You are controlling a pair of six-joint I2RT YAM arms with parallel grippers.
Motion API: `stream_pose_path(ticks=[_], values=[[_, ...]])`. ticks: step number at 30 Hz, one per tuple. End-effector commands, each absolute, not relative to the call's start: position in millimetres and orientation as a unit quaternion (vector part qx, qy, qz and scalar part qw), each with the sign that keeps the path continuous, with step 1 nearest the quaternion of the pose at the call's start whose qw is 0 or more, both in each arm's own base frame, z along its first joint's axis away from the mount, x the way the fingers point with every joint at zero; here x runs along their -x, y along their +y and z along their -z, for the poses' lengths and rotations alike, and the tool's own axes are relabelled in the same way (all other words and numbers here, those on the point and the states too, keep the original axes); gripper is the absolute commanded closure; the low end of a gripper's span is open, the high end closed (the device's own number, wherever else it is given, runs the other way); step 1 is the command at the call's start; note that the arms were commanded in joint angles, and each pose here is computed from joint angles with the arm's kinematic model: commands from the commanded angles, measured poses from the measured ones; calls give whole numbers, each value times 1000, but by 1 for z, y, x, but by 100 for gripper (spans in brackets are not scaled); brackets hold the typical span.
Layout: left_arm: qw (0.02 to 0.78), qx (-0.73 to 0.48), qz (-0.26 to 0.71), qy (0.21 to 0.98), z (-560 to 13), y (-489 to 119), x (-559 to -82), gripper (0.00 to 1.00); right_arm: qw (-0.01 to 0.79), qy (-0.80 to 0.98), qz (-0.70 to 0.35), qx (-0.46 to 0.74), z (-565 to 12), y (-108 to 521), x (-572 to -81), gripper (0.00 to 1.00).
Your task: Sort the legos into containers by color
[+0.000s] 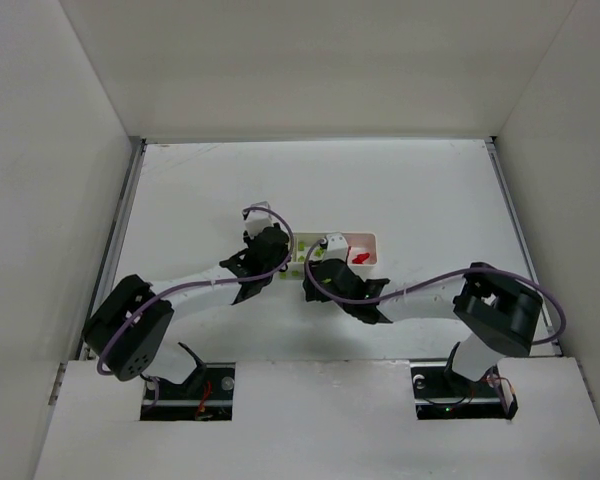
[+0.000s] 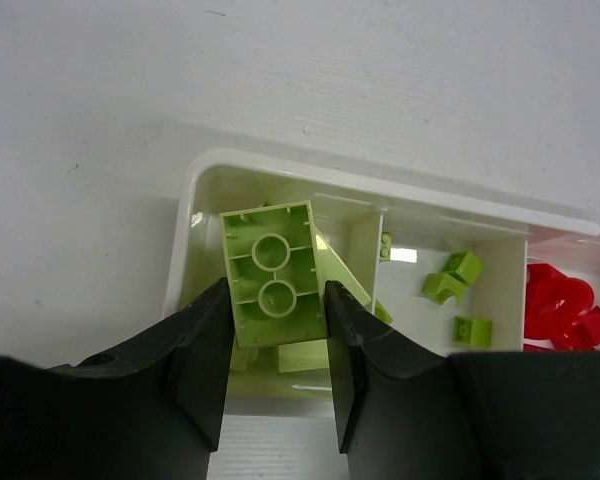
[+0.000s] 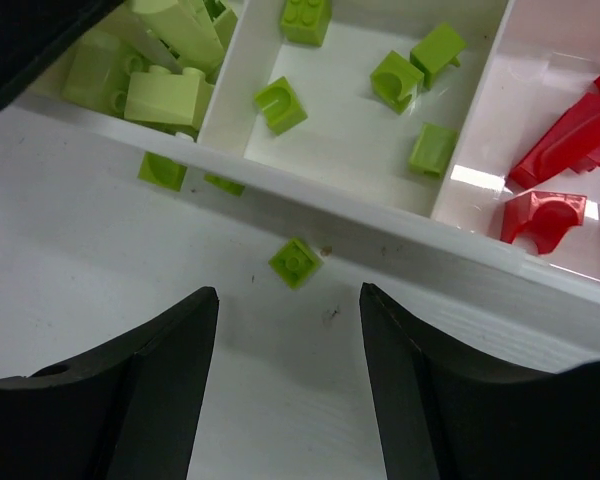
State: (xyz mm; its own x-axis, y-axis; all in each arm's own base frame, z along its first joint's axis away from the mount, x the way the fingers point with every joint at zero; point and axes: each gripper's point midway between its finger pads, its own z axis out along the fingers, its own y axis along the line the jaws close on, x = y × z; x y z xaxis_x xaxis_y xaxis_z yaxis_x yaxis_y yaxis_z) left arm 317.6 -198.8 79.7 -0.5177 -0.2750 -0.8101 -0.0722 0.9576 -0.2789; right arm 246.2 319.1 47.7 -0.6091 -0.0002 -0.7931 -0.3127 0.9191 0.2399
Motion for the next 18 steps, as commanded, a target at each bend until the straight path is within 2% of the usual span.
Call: stream_pose_path(ticks=[1, 6, 9, 18], values=[[487, 116, 98, 860, -78, -192, -321, 69, 460, 863, -192, 84, -68, 336, -257, 35], [488, 119, 97, 859, -76, -189, -319, 58, 453, 868, -183, 86, -58, 338, -260, 36], [496, 119, 106, 854, -86, -189, -317, 53, 447, 872, -179, 89, -53, 339, -258, 41], [528, 111, 143, 829, -121, -189, -301, 51, 444, 877, -158, 92, -40, 341, -263, 53]])
